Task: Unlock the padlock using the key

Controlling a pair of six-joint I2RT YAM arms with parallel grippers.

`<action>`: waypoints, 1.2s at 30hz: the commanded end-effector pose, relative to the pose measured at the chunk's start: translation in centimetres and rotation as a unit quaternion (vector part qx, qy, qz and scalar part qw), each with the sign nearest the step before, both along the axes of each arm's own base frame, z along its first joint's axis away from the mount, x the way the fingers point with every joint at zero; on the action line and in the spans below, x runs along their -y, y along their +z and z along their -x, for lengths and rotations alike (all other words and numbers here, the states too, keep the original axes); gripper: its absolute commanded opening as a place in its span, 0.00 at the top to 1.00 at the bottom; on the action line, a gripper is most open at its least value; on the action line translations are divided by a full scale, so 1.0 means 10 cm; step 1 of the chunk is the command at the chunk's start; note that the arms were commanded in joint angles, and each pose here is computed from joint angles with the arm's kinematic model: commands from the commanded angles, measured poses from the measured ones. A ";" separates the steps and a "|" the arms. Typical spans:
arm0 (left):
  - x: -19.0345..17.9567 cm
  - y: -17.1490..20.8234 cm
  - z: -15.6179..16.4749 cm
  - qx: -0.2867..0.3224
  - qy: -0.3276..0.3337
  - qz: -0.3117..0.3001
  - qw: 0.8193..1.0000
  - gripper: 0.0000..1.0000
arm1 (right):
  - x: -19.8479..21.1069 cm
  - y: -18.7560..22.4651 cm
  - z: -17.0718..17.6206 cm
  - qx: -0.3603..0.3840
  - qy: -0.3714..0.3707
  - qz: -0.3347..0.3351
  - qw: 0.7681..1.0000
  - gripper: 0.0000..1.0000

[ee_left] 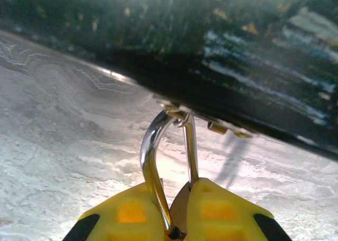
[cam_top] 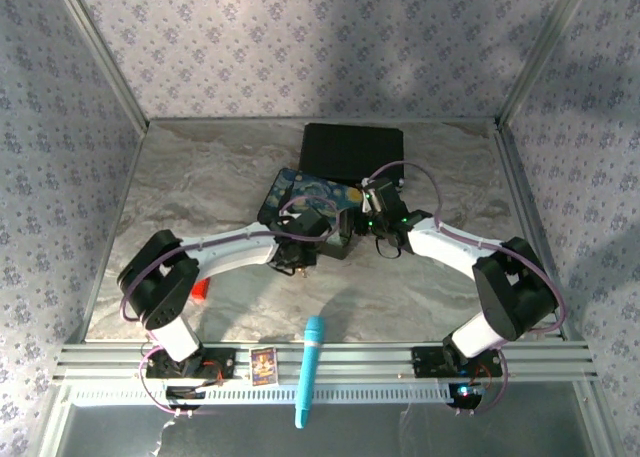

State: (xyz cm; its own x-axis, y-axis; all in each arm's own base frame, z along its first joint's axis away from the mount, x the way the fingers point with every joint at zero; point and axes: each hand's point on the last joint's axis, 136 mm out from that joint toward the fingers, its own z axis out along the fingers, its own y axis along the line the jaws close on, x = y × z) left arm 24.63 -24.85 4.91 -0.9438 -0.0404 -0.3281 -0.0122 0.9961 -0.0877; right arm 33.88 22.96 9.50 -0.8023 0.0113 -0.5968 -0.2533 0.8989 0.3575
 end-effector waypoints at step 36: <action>-0.30 -0.23 0.26 0.003 0.015 -0.052 0.999 1.00 | 0.30 -0.72 0.44 -0.120 -0.004 0.079 0.990 0.49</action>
